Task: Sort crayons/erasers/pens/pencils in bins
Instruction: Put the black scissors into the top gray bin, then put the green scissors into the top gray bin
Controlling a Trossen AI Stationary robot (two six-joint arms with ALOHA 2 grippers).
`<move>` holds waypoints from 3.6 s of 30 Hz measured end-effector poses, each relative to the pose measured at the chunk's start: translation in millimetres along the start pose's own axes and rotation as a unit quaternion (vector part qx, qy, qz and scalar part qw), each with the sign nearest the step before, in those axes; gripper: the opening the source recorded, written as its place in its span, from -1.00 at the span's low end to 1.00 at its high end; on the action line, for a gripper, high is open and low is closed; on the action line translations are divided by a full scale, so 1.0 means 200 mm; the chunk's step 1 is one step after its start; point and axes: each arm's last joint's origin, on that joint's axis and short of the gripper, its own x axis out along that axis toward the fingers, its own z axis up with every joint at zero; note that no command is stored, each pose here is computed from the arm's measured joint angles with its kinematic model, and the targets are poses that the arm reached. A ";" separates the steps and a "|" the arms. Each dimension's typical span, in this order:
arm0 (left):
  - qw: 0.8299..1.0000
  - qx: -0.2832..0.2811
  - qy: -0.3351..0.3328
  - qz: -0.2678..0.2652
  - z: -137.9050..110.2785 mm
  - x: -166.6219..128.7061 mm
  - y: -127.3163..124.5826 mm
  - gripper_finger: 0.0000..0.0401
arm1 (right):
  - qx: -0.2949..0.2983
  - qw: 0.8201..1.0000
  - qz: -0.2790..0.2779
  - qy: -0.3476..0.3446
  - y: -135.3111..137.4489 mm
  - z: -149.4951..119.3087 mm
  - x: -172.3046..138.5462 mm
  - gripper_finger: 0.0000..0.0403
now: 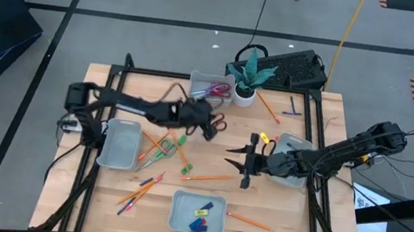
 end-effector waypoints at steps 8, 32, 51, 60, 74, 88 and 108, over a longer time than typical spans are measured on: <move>0.995 0.040 0.033 0.084 0.46 -0.11 0.35 -0.93 | -0.011 1.000 -0.007 -0.001 -0.02 0.00 0.01 -0.39; 0.983 0.043 0.161 0.083 0.49 0.47 0.65 -0.72 | 0.005 1.000 -0.019 0.025 -0.05 -0.03 0.02 -0.39; 0.986 0.116 0.117 -0.004 0.49 -0.17 0.05 -0.29 | -0.037 0.997 -0.014 0.060 -0.05 -0.07 0.03 -0.15; 0.990 -0.021 0.117 -0.081 -0.11 -0.80 -0.41 -0.29 | -0.070 0.992 0.035 0.102 0.06 -0.11 -0.04 -0.15; 0.932 -0.110 0.339 -0.067 -0.68 -1.03 -0.97 -0.64 | -0.096 0.987 0.064 0.112 0.12 -0.12 -0.07 -0.15; 0.913 -0.024 0.350 0.210 -0.59 -0.87 -0.64 -0.68 | -0.092 0.989 0.046 0.108 0.10 -0.11 -0.07 -0.15; 0.883 0.039 0.444 0.149 -0.39 -0.14 0.03 -0.38 | -0.061 0.988 0.094 0.103 0.14 -0.11 -0.08 -0.15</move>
